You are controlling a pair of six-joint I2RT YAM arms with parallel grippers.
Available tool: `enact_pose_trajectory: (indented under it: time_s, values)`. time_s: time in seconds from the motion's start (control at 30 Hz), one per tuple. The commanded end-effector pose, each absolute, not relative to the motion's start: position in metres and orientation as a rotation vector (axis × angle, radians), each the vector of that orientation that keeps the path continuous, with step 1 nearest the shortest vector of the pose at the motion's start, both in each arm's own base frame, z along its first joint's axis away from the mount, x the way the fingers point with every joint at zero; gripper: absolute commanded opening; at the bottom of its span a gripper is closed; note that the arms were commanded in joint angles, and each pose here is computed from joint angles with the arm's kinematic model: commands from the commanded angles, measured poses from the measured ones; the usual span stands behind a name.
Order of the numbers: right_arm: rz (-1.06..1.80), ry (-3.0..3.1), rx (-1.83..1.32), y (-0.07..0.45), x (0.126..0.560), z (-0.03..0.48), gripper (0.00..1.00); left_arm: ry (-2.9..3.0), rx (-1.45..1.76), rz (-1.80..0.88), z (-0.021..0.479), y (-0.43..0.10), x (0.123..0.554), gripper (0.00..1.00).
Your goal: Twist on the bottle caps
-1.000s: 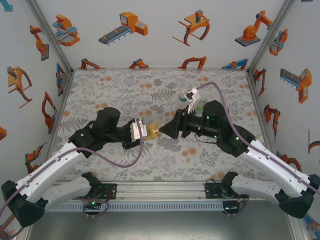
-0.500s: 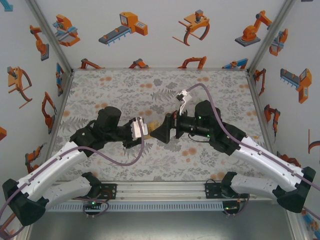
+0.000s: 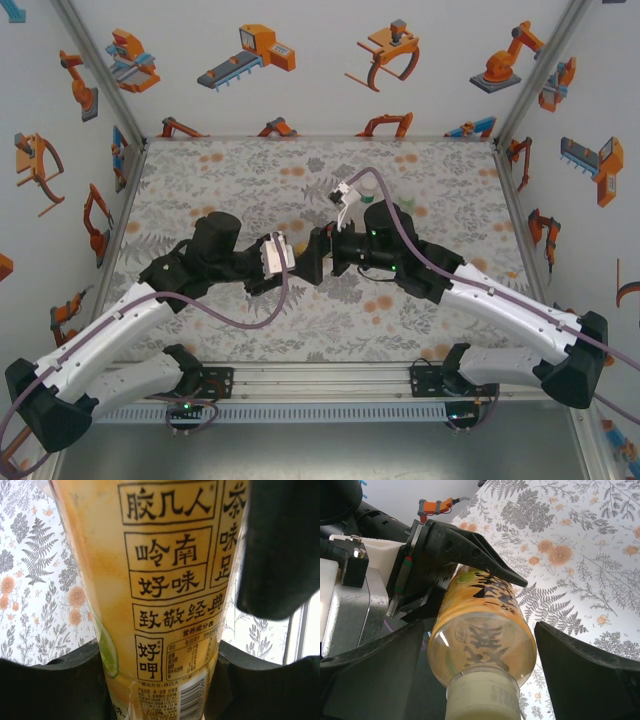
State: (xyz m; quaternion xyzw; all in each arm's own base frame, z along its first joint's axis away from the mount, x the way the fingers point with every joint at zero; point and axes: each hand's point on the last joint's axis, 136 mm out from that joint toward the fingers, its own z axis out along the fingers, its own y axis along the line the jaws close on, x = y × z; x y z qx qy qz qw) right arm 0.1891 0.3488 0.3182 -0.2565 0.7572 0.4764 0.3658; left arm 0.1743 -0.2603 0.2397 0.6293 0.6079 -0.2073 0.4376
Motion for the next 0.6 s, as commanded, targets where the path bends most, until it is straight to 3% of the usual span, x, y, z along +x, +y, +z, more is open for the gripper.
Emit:
enact_pose_trajectory:
  time_s: [0.0,0.1,0.3,0.57]
  values:
    - [1.277,1.895,-0.672,0.3546,0.1834,0.3312,0.75,1.474,1.545,-0.547,0.2542,-0.2646,0.1727,0.00]
    - [1.285,1.899,-0.682,0.3552,0.1817,0.3310,0.67,1.475,1.544,-0.550,0.2546,-0.2648,0.1730,0.02]
    - [1.292,1.900,-0.691,0.3567,0.1806,0.3300,0.56,1.459,1.536,-0.563,0.2571,-0.2645,0.1715,0.40]
    - [1.268,1.916,-0.697,0.3570,0.1826,0.3225,0.51,1.433,1.533,-0.580,0.2611,-0.2641,0.1670,0.70]
